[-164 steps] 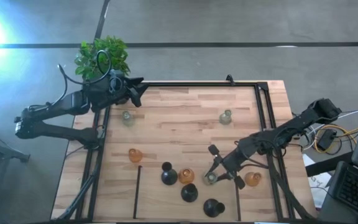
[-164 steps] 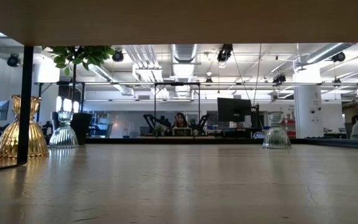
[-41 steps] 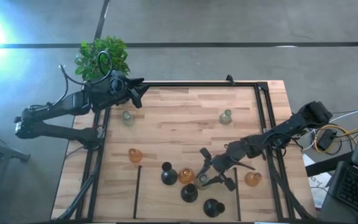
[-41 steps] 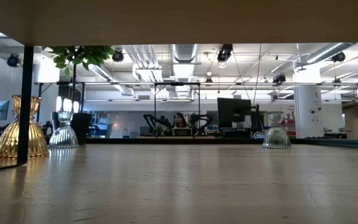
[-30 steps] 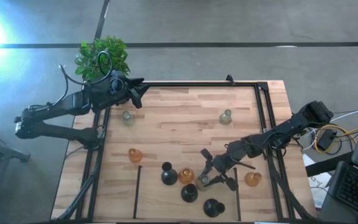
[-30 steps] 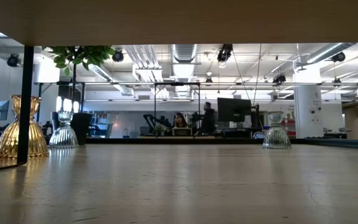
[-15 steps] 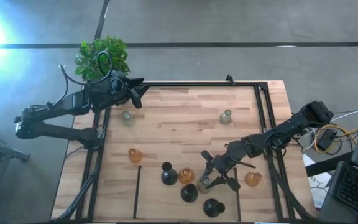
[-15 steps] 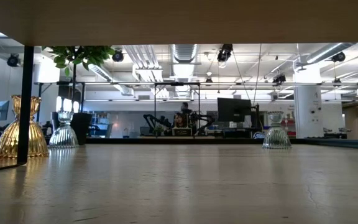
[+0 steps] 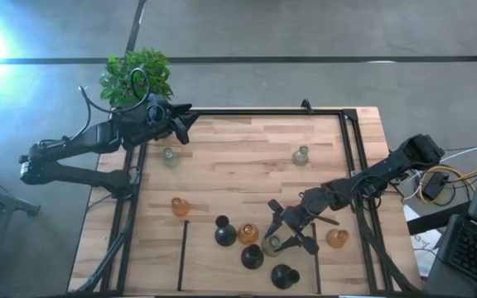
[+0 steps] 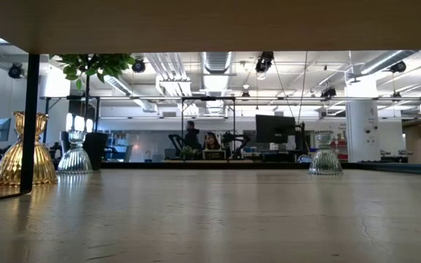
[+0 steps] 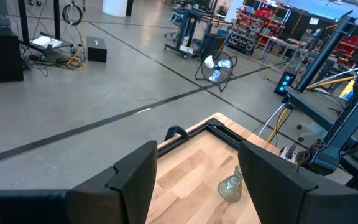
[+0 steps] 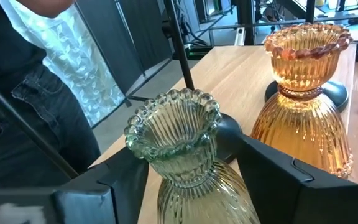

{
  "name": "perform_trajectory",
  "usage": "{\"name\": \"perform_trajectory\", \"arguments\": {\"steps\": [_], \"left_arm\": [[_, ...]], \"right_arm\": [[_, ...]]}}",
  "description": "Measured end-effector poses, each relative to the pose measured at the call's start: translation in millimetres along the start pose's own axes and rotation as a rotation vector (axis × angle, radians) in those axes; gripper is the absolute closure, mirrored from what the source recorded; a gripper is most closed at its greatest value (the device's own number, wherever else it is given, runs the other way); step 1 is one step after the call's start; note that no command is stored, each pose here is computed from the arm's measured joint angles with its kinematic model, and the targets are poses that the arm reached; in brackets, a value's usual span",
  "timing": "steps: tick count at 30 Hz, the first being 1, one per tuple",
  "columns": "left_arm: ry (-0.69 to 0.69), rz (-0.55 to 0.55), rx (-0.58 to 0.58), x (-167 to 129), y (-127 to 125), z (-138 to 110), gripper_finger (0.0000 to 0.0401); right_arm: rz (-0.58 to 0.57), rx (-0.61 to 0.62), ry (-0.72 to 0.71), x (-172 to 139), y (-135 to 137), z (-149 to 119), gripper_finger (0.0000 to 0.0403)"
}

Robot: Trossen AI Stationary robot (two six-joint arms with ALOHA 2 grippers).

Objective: Pick & Place candle stick holders
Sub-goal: Put the bottom right transparent glass candle holder on the shelf, then put the right orange glass candle holder on the shelf

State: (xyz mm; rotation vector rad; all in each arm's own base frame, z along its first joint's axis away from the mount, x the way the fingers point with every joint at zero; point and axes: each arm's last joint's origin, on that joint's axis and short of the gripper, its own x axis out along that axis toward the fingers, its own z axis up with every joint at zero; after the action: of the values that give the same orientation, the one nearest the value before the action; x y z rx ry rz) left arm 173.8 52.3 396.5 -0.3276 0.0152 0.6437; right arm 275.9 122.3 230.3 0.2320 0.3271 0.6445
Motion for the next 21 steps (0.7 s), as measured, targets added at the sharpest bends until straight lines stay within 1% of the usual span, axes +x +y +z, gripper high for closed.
{"name": "perform_trajectory", "arguments": {"steps": [3,9,12,17,21], "left_arm": [[0.0,0.0,0.0,0,0,0,0.0172],[-0.001,0.001,0.016,0,0,0,0.0172],[-0.002,0.003,0.017,0,0,0,0.0172],[-0.001,0.003,0.017,0,0,0,0.0172],[-0.002,0.003,0.017,0,0,0,0.0172]], "right_arm": [[0.0,-0.002,-0.002,-2,1,2,0.0168],[-0.013,0.012,0.052,-15,6,4,0.0168],[-0.018,0.012,0.07,-25,10,8,0.0168],[-0.066,0.007,0.117,-46,16,12,0.0169],[-0.112,0.062,0.146,-70,22,16,0.0175]]}}
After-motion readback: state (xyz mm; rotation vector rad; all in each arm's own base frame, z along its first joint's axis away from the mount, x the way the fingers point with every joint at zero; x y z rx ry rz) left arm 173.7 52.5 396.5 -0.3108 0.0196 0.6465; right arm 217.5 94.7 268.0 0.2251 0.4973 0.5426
